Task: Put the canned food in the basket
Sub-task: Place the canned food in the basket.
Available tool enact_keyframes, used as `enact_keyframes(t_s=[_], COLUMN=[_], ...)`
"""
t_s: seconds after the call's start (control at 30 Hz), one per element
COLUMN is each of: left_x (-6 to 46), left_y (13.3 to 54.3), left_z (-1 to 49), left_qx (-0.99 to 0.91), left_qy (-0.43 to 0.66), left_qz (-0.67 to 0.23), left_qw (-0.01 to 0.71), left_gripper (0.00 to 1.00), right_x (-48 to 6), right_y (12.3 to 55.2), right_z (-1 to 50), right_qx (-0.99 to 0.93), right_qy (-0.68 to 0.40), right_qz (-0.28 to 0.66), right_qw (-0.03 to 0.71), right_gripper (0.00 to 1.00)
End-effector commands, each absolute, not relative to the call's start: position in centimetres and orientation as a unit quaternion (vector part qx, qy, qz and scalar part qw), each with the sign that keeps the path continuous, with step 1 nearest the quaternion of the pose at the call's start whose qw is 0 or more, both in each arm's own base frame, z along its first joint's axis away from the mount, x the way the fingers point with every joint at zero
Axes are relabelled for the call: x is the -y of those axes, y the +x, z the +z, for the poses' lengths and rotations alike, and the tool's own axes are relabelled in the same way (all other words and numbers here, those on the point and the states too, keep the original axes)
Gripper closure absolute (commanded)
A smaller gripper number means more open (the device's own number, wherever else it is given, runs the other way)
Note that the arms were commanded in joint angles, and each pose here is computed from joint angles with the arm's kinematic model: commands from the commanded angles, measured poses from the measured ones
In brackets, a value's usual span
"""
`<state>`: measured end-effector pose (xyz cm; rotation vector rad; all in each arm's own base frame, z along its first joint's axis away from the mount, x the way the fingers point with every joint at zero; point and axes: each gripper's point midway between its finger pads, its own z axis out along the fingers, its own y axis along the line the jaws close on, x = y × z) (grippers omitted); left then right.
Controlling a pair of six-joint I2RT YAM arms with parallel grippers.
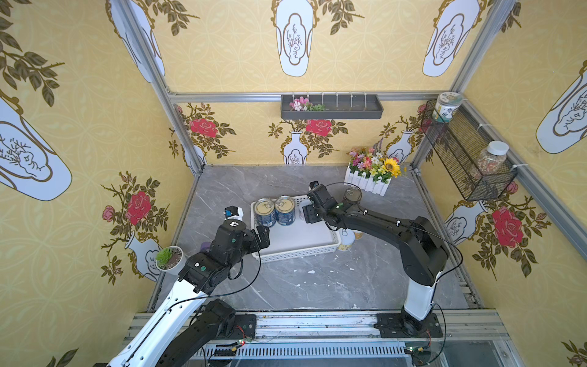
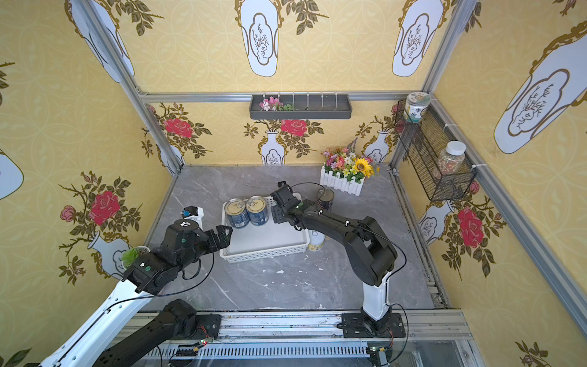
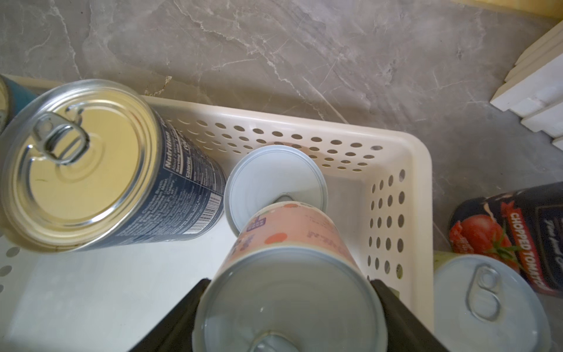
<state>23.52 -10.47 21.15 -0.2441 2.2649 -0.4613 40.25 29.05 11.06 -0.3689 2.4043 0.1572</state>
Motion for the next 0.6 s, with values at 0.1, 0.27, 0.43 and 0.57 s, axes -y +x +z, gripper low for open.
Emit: enact_keyframes(t_s=[0.1,0.27,0.43,0.57], left_x=[10.6,10.6,10.5,10.5], left_y=[23.6,23.6,23.6,23.6], left_z=[21.3,21.4,21.4,21.3], left_qx=[-0.893,-0.893,-0.893,-0.893], left_qy=[-0.094,-0.094,-0.094,-0.095], left_qz=[-0.184,-0.185,-0.184,-0.183], left_qw=[0.400,0.400,0.401,0.400], left_gripper=[0.00,0.00,0.00,0.00], right_x=[-27.0,-26.5,-26.3,-26.0], right_y=[37.9,37.0,37.1,37.8], right_z=[11.6,13.3,11.6,10.3], right_qx=[-0.931,-0.930,-0.939,-0.943], right_qy=[-0.148,-0.133,-0.132,-0.133], right_qz=[0.021,0.031,0.008,-0.021], right_qw=[0.333,0.341,0.318,0.305], right_gripper=[0.28,0.27,0.27,0.26])
